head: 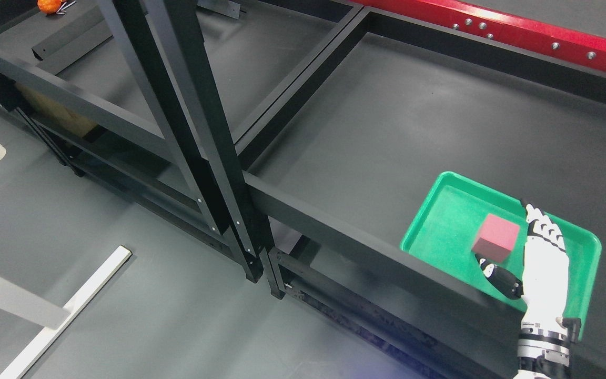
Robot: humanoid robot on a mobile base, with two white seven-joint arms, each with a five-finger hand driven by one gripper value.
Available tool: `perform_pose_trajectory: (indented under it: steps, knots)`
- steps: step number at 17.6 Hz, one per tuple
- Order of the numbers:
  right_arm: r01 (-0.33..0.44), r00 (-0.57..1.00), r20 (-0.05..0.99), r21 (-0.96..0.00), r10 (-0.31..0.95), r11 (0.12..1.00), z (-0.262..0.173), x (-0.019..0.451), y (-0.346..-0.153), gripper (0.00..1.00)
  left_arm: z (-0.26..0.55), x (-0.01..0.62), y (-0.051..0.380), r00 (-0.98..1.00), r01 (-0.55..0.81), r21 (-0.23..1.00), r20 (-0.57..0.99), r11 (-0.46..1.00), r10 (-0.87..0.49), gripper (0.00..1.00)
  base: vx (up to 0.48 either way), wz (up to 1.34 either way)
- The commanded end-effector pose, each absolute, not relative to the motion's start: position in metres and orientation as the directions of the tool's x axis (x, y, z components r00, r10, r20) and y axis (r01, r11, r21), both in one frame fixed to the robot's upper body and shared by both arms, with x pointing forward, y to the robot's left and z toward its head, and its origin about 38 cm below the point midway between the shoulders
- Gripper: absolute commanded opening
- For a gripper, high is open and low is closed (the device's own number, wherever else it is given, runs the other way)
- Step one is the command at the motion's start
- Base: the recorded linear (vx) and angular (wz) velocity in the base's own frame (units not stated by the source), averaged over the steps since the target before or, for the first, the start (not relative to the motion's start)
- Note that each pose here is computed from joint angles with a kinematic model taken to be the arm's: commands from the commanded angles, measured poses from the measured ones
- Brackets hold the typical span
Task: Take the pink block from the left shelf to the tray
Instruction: 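Reach the right hand into the green tray toward the red cube, then close the right hand fingers around the red cube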
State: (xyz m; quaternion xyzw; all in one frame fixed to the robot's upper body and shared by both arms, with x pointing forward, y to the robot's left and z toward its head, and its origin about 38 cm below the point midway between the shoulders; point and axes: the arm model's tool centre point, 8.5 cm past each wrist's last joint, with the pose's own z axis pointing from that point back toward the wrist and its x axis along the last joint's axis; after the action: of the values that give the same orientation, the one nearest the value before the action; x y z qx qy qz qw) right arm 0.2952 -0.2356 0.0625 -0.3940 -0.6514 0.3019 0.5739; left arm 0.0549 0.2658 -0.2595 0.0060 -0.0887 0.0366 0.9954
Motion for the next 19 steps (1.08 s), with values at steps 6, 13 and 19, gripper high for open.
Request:
perform_pose_trajectory:
  steps: [6,13,19]
  knots:
    - [-0.150,0.115,0.481,-0.857,0.869,0.493,0.031,0.293,-0.242,0.98,-0.258,0.061,0.278,0.978,-0.081,0.022,0.195,0.996,0.075,1.00,0.190,0.05]
    - [-0.191,0.197,0.440,-0.859,0.876,0.475,0.021,0.284,-0.257,0.97,-0.258,0.061,0.278,0.978,-0.081,0.022,0.195,0.996,0.075,1.00,0.109,0.01]
    - [-0.181,0.233,0.388,-0.883,0.892,0.432,0.022,0.279,-0.288,0.97,-0.258,0.061,0.278,0.978,-0.081,0.022,0.195,0.996,0.075,1.00,0.044,0.00]
